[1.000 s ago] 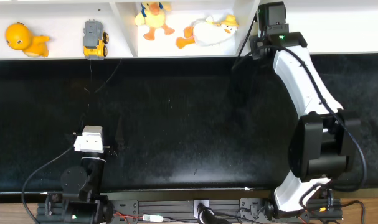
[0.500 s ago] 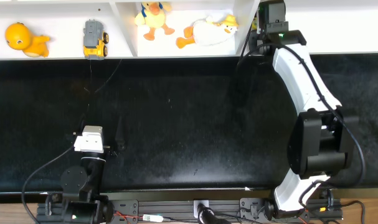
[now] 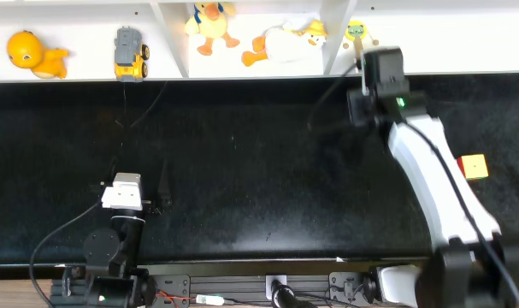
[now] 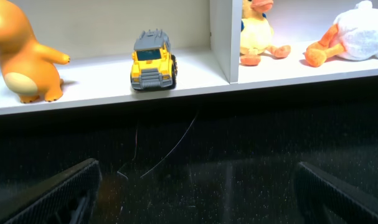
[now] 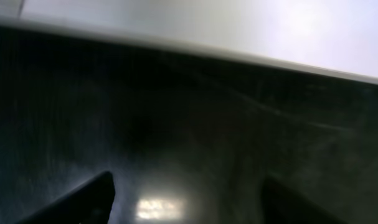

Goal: Store Toys

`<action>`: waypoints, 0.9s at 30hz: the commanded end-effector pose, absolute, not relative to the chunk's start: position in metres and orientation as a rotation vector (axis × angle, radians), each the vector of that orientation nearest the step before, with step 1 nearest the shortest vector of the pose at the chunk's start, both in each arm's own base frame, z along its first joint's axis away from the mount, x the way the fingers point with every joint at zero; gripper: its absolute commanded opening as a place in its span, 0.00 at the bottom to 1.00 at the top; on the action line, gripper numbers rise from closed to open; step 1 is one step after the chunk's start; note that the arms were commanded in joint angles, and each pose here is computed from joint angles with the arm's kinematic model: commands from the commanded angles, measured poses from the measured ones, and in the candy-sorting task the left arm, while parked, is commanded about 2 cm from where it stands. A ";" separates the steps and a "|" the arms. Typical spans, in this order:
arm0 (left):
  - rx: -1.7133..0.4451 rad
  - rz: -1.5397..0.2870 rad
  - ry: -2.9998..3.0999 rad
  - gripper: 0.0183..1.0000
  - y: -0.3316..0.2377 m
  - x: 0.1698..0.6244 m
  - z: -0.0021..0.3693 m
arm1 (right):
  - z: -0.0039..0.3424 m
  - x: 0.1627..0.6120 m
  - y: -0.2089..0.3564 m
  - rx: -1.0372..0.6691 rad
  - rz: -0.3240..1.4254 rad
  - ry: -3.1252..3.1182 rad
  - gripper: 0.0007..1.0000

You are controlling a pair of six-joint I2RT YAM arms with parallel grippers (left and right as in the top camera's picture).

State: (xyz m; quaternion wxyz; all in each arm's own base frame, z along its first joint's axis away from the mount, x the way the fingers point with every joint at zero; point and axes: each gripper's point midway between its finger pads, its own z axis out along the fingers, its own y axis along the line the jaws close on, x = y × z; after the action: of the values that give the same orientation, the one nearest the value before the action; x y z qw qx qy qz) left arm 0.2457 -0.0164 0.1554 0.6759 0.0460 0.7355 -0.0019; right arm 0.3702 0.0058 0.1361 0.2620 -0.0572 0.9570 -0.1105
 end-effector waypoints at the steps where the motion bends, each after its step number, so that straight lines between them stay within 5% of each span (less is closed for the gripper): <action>1: 0.112 0.017 1.647 1.00 -0.014 0.245 0.156 | 0.154 0.343 -0.001 -0.144 -0.317 2.539 1.00; 14: 0.112 0.017 1.647 1.00 -0.014 0.245 0.156 | 0.204 0.315 -0.004 -0.104 -0.282 2.363 1.00; 27: 0.112 0.017 1.647 1.00 -0.014 0.245 0.156 | 0.209 0.313 -0.004 -0.104 -0.276 2.349 1.00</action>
State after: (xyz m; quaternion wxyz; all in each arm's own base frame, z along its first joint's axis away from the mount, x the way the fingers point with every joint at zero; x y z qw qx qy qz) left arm 0.2457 -0.0164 0.1554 0.6759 0.0460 0.7355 -0.0019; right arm 0.3139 -0.0025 0.2048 0.3699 -0.0434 0.9220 -0.1062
